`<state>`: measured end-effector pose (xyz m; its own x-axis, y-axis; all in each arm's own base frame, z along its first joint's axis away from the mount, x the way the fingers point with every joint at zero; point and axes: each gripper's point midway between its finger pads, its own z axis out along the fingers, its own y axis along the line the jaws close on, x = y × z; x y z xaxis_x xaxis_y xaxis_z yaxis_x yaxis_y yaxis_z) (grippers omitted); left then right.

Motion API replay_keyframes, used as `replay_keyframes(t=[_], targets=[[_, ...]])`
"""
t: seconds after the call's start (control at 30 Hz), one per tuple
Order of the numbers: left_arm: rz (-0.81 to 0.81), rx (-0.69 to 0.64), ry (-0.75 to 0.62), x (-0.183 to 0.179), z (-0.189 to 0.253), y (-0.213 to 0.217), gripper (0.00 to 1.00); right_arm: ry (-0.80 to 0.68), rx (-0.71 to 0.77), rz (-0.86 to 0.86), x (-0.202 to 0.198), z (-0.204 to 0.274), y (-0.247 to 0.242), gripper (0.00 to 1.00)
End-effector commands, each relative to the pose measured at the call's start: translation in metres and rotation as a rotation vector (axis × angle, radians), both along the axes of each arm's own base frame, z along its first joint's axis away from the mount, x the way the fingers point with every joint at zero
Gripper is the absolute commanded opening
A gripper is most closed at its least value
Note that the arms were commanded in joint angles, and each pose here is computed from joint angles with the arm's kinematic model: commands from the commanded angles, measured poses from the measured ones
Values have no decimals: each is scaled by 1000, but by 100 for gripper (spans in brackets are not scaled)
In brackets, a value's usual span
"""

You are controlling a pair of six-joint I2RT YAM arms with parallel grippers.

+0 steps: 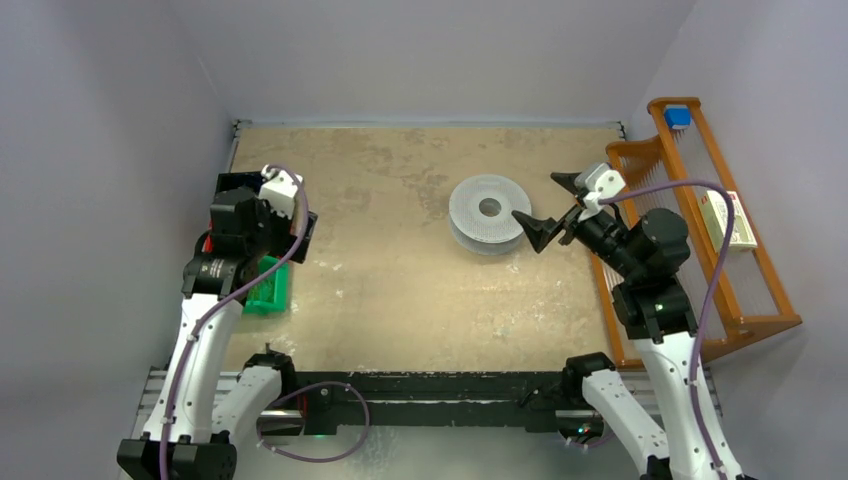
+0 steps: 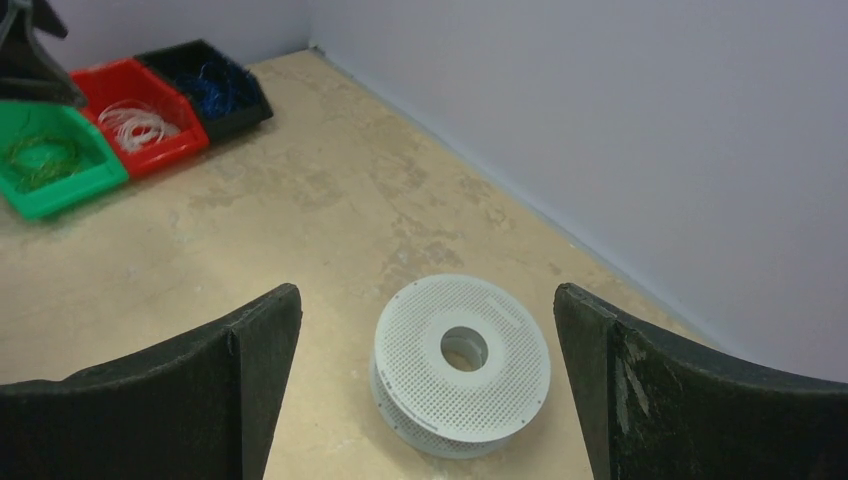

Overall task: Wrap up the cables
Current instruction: Pick up the cable from the storage box.

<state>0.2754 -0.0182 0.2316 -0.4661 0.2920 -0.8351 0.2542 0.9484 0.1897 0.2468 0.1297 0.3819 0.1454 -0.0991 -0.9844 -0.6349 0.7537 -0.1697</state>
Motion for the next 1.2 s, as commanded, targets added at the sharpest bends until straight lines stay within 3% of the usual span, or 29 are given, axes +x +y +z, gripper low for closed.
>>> replay_keyframes(t=[0.0,0.3,0.5,0.93,1.17], targets=[[1,157,55,-9,11,21,99,-47,-119,200,-14,-22,23,99],[71,289,265,-43,-14,49,99,-39,-160,256,-15,-40,28,99],[166,388,267,-51,-25,73,99,-24,-174,199,1,-55,22,99],[57,236,325,-5,-60,43,98,0,-129,128,14,-45,17,99],[94,116,429,6,-78,67,93,218,-136,-71,56,-71,-6,99]])
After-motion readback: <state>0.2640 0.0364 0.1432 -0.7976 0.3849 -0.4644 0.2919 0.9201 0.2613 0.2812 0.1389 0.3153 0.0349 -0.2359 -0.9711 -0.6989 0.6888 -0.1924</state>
